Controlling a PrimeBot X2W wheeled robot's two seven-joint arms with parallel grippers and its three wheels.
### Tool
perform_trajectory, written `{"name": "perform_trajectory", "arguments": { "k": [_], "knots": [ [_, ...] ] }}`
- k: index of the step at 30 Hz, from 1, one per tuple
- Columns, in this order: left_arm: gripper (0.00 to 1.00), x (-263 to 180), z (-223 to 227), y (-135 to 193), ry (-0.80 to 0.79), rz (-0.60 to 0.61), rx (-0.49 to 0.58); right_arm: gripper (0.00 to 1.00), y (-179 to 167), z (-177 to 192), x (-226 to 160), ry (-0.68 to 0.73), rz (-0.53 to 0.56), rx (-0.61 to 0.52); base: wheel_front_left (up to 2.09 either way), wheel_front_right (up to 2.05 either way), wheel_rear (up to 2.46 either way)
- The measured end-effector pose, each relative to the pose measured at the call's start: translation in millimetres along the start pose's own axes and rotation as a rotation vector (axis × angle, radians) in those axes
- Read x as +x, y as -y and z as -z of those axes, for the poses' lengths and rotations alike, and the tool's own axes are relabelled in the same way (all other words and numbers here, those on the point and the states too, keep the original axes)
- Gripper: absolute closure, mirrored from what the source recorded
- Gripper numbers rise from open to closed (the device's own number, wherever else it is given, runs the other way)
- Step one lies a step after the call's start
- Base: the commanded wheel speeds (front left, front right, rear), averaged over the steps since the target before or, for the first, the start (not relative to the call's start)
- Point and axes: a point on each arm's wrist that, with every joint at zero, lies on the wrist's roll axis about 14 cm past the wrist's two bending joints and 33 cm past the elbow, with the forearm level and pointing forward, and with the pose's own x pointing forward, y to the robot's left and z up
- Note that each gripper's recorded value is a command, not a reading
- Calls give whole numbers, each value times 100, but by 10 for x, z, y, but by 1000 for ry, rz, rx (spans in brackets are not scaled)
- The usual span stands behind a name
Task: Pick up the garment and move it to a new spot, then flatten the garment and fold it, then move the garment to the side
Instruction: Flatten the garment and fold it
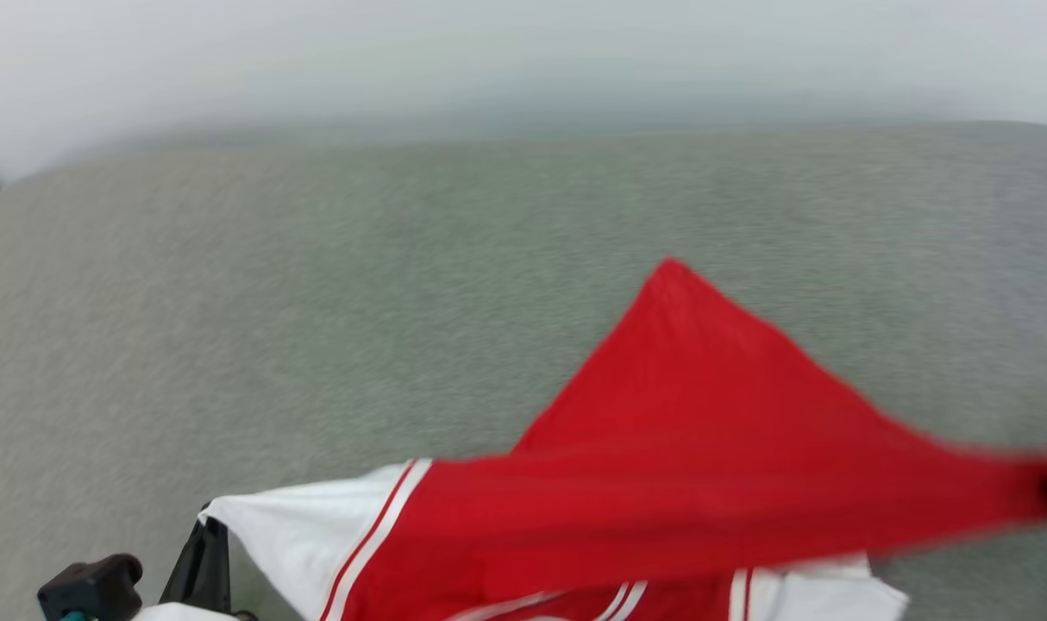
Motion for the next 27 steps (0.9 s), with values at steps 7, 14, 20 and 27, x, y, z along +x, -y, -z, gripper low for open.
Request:
{"name": "perform_trajectory", "arguments": {
  "k": [7,14,20,27],
  "knots": [
    [100,73,-3,231,-20,75,24,98,55,1550,-171,-250,-7,199,0,0,0],
    [100,107,-16,365,-30,124,55,0,-198,1714,-178,-132,-76,296,0,0,0],
    [100,134,-24,375,-40,130,70,0,4,779,-208,268,-22,220,0,0,0],
    [100,188,-54,438,-29,146,58,0,-239,-55,-77,466,-100,143,0,0,0]
  ]
}}
